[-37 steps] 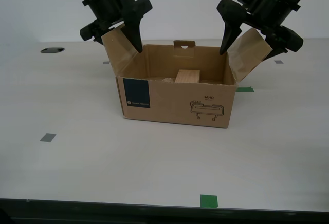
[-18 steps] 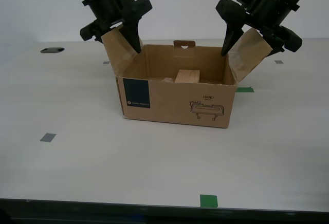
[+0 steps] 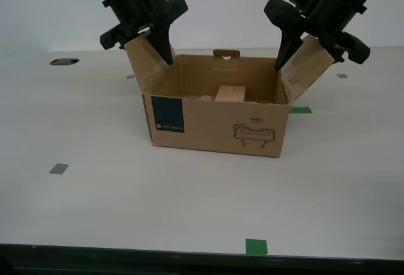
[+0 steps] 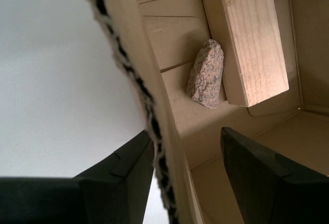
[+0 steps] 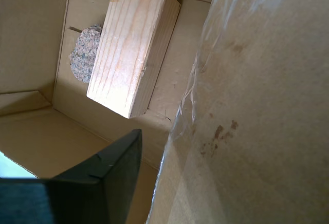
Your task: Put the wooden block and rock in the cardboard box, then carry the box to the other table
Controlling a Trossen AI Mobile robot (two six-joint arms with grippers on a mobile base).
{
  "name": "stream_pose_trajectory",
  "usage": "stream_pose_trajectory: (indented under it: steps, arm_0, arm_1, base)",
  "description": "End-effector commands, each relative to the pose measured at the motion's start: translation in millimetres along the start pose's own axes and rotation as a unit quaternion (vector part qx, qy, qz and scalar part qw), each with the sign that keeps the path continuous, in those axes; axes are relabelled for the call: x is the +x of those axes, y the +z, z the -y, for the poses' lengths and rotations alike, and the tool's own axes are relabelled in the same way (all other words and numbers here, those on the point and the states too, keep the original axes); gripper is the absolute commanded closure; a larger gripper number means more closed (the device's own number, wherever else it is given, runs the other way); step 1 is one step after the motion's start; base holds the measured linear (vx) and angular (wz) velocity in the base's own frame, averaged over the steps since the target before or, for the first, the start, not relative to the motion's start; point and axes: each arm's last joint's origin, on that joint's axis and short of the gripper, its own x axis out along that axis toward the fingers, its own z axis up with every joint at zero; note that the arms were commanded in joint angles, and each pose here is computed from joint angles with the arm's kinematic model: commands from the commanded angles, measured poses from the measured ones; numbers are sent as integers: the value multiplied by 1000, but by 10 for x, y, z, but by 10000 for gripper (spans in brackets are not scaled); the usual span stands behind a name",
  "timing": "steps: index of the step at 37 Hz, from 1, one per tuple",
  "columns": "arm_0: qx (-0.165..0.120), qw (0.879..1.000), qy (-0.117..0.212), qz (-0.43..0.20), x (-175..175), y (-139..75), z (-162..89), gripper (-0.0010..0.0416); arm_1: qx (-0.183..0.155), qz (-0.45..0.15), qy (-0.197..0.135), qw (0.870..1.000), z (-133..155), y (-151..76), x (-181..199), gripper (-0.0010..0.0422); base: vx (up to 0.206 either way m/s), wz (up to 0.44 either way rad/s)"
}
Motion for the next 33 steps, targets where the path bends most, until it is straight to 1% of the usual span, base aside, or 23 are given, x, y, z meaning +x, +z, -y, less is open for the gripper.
stream_pose_trajectory:
  steps: [1, 4, 7, 10, 13, 15, 18, 20, 33]
  arm_0:
    - [0, 1000, 2, -1, 4, -1, -5, 211]
    - [-1, 1000, 2, -1, 6, -3, -9, 242]
    - [-1, 1000, 2, -2, 7, -4, -12, 285]
    - [-1, 1000, 3, -3, 9, -7, -17, 340]
    - [-2, 1000, 10, -6, 11, -11, -26, 413]
    - [-3, 1000, 17, -7, 11, -11, -31, 403]
    - [-3, 1000, 17, -7, 12, -11, -33, 411]
    - [-3, 1000, 17, -7, 12, -11, -33, 405]
    - [-4, 1000, 18, -4, 13, -5, -36, 406]
  arm_1:
    - [1, 1, -1, 1000, 6, 2, 2, 257]
    - [3, 4, -1, 1000, 6, 7, 6, 275]
    - [5, 8, -1, 1000, 7, 14, 7, 305]
    - [7, 14, 0, 1000, 9, 27, 7, 354]
    - [8, 15, -1, 1000, 12, 28, 8, 420]
    - [5, 14, -1, 1000, 12, 28, 8, 408]
    - [6, 16, -1, 1000, 14, 32, 9, 417]
    - [7, 18, -1, 1000, 14, 35, 9, 412]
    - [7, 19, -1, 1000, 17, 38, 8, 413]
  base:
    - [0, 0]
    - [0, 0]
    - [0, 0]
    - [0, 0]
    - [0, 0]
    - [0, 0]
    - [0, 0]
    - [0, 0]
    - [0, 0]
